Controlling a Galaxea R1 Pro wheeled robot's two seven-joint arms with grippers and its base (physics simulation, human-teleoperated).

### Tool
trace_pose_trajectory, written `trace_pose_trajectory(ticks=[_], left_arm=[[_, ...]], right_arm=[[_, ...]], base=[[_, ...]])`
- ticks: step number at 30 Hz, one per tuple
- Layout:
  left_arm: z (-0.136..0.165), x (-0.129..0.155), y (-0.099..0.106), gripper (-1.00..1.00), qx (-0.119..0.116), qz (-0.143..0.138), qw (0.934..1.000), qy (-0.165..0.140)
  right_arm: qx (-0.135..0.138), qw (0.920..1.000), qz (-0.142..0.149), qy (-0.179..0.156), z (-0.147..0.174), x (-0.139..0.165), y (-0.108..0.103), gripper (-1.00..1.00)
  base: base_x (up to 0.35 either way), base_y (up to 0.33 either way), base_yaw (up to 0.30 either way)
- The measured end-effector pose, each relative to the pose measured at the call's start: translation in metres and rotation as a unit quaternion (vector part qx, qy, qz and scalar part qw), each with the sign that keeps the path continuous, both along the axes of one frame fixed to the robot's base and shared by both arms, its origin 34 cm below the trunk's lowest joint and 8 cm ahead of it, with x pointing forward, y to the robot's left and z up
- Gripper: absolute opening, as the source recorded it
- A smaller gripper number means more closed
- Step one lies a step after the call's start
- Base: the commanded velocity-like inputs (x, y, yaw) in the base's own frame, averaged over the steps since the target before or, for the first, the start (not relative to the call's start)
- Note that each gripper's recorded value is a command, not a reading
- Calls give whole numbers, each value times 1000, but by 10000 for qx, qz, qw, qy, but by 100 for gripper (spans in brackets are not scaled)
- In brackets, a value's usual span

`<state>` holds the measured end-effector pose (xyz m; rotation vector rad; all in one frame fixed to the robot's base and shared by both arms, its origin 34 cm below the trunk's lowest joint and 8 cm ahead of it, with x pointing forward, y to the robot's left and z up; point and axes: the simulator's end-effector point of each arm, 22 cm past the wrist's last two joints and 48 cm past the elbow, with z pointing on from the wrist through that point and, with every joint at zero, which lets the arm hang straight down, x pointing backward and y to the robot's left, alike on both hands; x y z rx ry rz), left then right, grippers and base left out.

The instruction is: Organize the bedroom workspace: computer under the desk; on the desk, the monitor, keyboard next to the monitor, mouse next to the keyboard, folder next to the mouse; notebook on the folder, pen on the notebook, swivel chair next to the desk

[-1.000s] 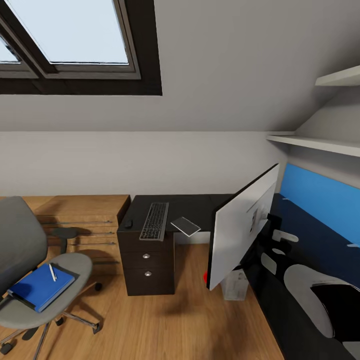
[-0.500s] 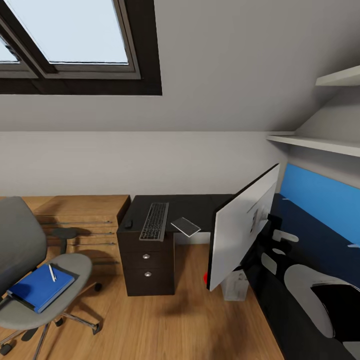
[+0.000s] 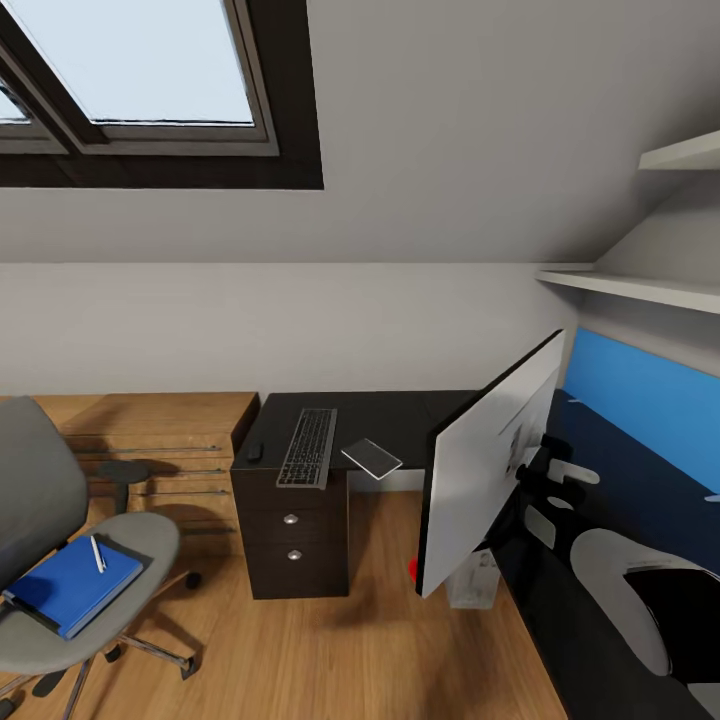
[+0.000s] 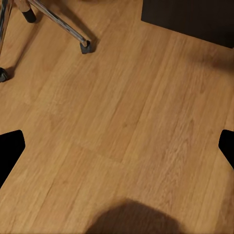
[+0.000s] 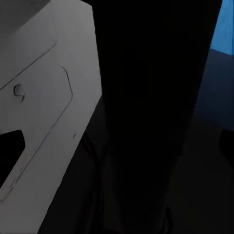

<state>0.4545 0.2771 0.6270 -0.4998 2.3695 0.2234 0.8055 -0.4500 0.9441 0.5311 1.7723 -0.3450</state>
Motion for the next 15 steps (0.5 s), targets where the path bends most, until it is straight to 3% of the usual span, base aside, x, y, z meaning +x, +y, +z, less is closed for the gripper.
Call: trace_pose_trajectory(ticks=[15], left_arm=[[0, 0, 0, 100, 0, 2, 10000, -6]], right_arm=[[-58, 9999, -102, 13, 2, -4, -18, 100]], base=[[1, 0, 0]])
